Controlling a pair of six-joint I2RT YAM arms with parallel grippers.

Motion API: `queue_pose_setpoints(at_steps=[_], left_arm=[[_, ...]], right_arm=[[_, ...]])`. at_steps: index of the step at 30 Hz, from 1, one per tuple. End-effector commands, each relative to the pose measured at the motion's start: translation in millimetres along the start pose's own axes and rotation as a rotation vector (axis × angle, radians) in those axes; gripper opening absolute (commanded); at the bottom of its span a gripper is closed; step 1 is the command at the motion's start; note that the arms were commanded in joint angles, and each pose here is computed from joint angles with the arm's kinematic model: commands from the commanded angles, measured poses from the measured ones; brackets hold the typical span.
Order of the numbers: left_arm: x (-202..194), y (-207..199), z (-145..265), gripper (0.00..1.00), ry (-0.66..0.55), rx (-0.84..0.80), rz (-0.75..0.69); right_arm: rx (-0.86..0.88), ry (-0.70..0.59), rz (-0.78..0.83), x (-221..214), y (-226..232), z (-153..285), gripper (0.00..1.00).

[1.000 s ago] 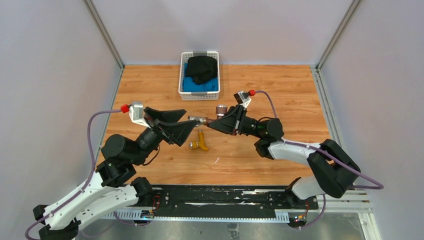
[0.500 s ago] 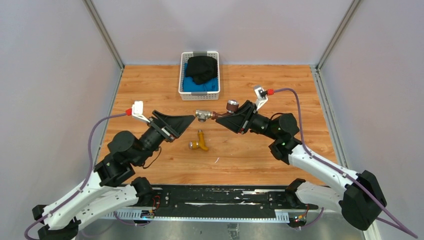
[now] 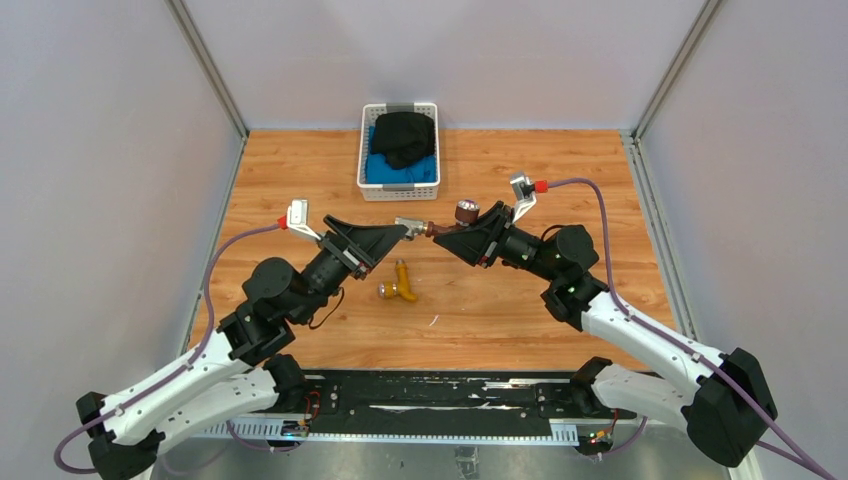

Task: Install the water faucets
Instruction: Install the water faucet onto the adaptor.

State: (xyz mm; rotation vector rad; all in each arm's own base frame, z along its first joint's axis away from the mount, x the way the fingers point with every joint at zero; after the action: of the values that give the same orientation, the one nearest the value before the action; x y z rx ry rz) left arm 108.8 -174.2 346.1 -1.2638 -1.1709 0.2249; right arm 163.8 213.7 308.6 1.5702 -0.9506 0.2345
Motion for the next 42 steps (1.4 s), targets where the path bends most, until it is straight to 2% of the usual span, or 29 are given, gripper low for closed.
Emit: queue_pose_setpoints(at_steps=[1,5,11,21,26,32,37,42], left_arm=[[-3.4,-0.8,-8.2,1.00,-0.018,-0.028,0.007],[-5.8,0.7,-13.1,0.98,-0.016,-0.023,-0.003],[-10.0,6.1,-17.5,0.85,-0.014,0.001,-0.003],[-9.0,9.2,-22.0,0.72,-0.064,0.011,0.007],[-8.5,8.1,-24.8,0.61,-0.073,0.004,0.000],[-10.2,8.0,-26.0,0.59,-0.059,-0.001,-0.009],[-10.1,8.3,-26.0,0.41,-0.061,0.001,-0.015],[-7.3,8.7,-24.7,0.10,-0.081,0.005,-0.043]], right_arm=[[0.060,-0.062,0.052,17.0,16.3,-3.9,0.00],[0.073,-0.056,0.042,16.2,17.1,-5.4,0.00],[0.076,-0.057,0.040,15.3,18.7,-5.6,0.00],[0.075,-0.045,0.030,11.2,17.5,-9.2,0.00],[0.072,-0.042,0.027,9.1,16.6,-10.5,0.00],[0.077,-0.041,0.027,9.7,17.9,-11.0,0.00],[0.077,-0.038,0.027,8.5,18.8,-10.1,0.00],[0.083,-0.029,0.002,7.6,20.7,-9.3,0.00]])
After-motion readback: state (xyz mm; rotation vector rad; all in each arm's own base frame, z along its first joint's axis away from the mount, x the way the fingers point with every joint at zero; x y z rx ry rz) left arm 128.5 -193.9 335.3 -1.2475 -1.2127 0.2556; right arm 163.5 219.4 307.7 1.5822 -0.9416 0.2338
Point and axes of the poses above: each gripper's point midway between its finger pads, its own z axis back along the fingers, its own y axis along the line the jaws close on, x = y × z, the point moved 10 cm from there along z, back along the fingers, and after that the axes turned 12 degrees about -z, right-handed, at the moved point
